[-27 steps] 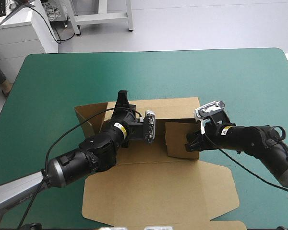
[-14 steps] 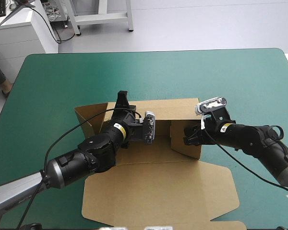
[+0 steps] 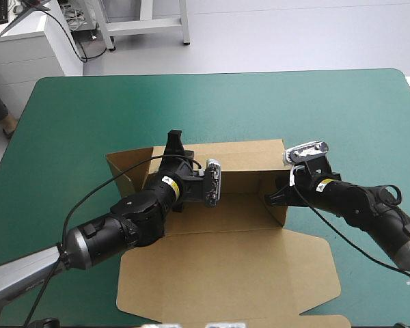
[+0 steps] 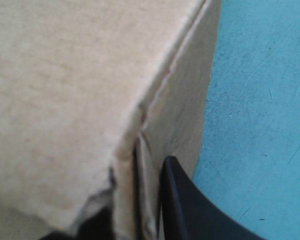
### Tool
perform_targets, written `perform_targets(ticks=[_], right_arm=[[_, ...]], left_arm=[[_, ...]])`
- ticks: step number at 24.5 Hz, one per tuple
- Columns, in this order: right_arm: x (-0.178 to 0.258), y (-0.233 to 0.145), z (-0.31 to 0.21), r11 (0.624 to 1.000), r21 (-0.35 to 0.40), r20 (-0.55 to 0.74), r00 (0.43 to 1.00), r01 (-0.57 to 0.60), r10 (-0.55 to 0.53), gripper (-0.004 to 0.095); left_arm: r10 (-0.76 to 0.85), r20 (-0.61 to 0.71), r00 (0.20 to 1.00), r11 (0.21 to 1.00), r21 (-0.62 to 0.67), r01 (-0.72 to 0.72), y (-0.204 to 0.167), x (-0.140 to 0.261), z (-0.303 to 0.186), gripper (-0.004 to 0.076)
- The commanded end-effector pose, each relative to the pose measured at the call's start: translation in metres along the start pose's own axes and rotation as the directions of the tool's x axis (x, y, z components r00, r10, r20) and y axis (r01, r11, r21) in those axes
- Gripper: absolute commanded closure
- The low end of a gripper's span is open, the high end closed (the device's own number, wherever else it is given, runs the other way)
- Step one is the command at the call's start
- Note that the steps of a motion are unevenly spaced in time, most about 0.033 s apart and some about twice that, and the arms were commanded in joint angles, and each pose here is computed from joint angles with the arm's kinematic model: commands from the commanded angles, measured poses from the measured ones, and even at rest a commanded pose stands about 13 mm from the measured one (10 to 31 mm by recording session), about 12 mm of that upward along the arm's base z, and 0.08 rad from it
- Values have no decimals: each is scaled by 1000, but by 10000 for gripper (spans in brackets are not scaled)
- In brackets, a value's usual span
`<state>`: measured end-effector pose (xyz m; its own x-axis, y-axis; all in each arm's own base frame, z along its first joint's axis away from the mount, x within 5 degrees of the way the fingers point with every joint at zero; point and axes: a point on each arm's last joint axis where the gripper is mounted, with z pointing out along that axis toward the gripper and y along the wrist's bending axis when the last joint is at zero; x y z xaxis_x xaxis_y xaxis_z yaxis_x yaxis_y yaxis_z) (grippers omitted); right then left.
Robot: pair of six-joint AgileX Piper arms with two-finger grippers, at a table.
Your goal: Fold the box
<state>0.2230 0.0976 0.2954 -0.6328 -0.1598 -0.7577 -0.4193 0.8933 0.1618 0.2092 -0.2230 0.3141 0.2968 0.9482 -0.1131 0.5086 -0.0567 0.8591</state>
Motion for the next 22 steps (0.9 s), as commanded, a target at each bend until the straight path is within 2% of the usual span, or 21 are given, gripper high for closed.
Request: perform_targets(ticks=[1,4,5,6,9,11,13,22], right_arm=[[-9,5,-6,996,-43,60,994,-83,86,908],[-11,5,-6,994,-39,84,991,-101,104,908],[-12,5,-6,992,-39,93,988,-118,121,908],[-13,4,-7,992,-37,101,987,-118,121,908],[-16,3,-7,988,-31,137,979,-150,153,908],[-17,2,-6,988,-28,147,977,-154,156,908],[-18,2,-4,988,-25,149,976,-155,157,908],[-15,-3,16,981,-8,107,975,-193,193,908]], left_arm=[[-59,113,992,998,23,56,-1,-15,-7,732],[-26,143,989,999,31,22,-8,-28,-16,713],[-12,141,990,999,38,7,-11,-32,-19,672],[-4,134,991,999,43,-1,-13,-34,-21,628],[21,130,991,998,53,-28,-19,-42,-33,398],[4,148,989,999,49,-11,-19,-45,-40,326],[-12,171,985,999,40,5,-17,-45,-48,301],[-83,284,955,996,-1,87,-5,-44,-94,300]])
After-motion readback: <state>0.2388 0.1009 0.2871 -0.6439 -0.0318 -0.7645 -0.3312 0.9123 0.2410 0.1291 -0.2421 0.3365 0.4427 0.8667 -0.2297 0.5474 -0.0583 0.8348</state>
